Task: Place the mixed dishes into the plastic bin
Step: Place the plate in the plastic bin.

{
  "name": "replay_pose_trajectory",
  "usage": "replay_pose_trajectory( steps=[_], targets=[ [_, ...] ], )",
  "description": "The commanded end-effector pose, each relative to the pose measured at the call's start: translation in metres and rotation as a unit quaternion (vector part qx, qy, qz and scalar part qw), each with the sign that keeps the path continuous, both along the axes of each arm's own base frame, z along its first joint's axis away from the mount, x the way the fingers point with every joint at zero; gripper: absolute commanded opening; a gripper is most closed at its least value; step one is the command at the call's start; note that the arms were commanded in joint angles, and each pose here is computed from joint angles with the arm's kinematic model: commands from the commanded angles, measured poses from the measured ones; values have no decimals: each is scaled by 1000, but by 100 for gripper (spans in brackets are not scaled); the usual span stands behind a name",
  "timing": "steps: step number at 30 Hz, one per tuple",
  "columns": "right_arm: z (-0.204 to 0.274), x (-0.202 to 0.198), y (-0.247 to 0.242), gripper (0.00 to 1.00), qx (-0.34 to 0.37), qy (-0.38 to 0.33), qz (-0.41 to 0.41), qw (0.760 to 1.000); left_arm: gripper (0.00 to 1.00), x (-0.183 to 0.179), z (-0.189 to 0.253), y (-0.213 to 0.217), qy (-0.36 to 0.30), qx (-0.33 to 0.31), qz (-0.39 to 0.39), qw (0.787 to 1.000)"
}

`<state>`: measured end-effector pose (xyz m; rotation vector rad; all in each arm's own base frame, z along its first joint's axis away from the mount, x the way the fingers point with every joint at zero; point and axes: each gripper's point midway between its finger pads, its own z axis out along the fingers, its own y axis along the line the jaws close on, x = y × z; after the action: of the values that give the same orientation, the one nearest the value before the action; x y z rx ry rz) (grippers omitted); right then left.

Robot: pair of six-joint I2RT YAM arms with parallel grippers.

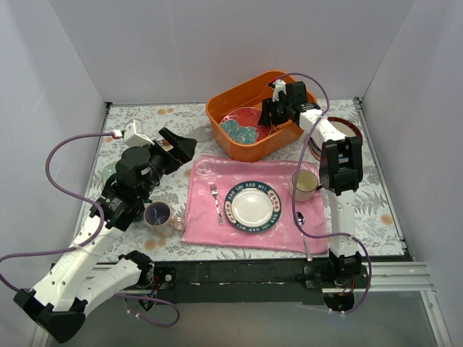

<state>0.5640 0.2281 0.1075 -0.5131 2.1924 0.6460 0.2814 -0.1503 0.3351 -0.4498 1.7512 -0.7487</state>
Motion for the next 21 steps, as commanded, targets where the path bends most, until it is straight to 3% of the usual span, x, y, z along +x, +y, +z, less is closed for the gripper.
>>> replay_pose_trajectory(
  steps=[1,11,21],
  targets=[
    [45,18,3,64,-23,-88,16,996,98,0,0,5,-5,1,10,1000],
    [94,-2,13,73,-37,-163,125,978,98,-3,6,5,-16,-5,5,1000],
    [216,-52,4,79,-51,-284,183,940,98,-9,14,10,-38,-10,6,999]
  ],
)
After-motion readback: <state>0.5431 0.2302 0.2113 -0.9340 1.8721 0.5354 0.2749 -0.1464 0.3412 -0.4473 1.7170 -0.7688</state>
